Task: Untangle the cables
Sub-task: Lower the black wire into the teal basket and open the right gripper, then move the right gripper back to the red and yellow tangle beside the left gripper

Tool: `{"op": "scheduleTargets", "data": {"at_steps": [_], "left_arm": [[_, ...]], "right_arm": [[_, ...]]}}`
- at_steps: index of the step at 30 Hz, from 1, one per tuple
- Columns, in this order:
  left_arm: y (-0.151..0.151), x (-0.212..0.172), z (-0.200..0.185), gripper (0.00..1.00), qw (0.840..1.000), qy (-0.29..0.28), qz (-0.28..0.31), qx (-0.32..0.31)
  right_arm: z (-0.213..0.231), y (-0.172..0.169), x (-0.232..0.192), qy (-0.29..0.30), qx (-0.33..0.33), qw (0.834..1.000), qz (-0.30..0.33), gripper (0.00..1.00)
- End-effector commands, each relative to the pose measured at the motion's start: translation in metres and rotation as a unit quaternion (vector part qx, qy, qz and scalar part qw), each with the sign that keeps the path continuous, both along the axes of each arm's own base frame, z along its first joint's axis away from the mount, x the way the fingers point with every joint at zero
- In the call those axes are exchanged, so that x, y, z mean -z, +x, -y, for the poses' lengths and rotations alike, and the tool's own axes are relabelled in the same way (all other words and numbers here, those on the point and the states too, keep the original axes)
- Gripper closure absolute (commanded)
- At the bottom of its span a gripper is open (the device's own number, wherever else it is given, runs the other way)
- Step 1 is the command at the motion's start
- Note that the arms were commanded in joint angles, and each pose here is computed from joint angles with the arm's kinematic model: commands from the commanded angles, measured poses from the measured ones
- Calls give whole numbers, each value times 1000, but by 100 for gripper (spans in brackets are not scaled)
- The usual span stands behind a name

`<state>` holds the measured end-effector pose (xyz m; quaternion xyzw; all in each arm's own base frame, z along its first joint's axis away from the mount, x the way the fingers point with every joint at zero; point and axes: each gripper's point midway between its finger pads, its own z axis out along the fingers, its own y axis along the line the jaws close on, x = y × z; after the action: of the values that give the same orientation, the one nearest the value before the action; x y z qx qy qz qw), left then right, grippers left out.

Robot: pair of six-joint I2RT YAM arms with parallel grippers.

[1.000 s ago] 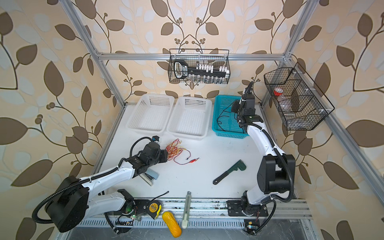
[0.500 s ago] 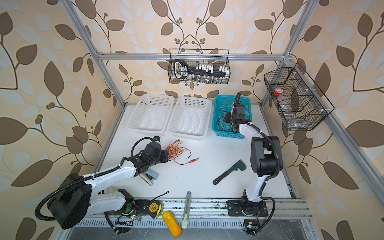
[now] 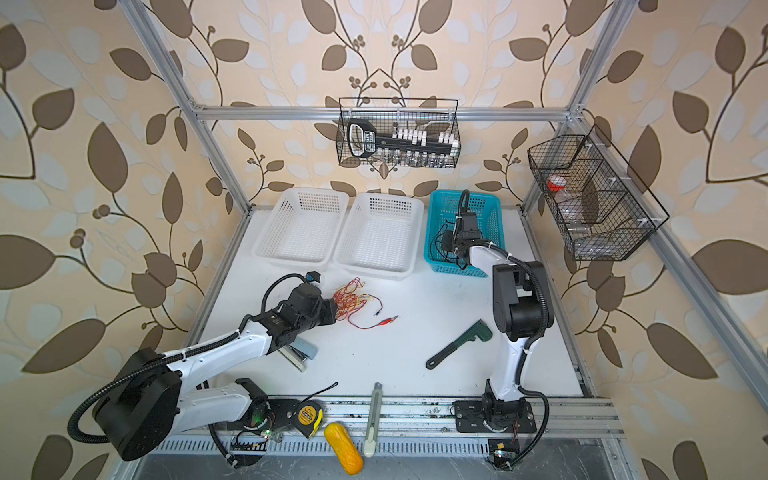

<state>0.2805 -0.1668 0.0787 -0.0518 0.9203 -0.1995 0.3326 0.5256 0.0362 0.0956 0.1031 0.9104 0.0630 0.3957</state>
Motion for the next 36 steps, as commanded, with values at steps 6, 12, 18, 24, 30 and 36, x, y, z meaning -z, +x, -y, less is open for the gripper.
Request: {"op": "scheduleTargets", "data": {"at_steps": [6, 12, 18, 24, 30, 36], "left_arm": [[9, -20, 2, 100, 999, -13, 37, -2], [8, -22, 4, 100, 999, -22, 39, 1], [6, -33, 19, 100, 996, -50, 57, 41], [0, -49, 39, 100, 988, -84, 78, 99], [-2, -57, 50, 100, 983, -99, 85, 130], [1, -63, 57, 100, 980, -109, 90, 141]], "right_arm": [[20, -22, -51, -20, 26, 998, 48, 35], [19, -44, -79, -19, 28, 996, 80, 34], [-30, -80, -101, -7, -32, 993, 116, 35], [-98, -123, -104, 37, -124, 982, 140, 39], [-174, -167, -104, 53, -252, 956, 143, 39], [-210, -191, -96, 46, -312, 940, 132, 39]]}}
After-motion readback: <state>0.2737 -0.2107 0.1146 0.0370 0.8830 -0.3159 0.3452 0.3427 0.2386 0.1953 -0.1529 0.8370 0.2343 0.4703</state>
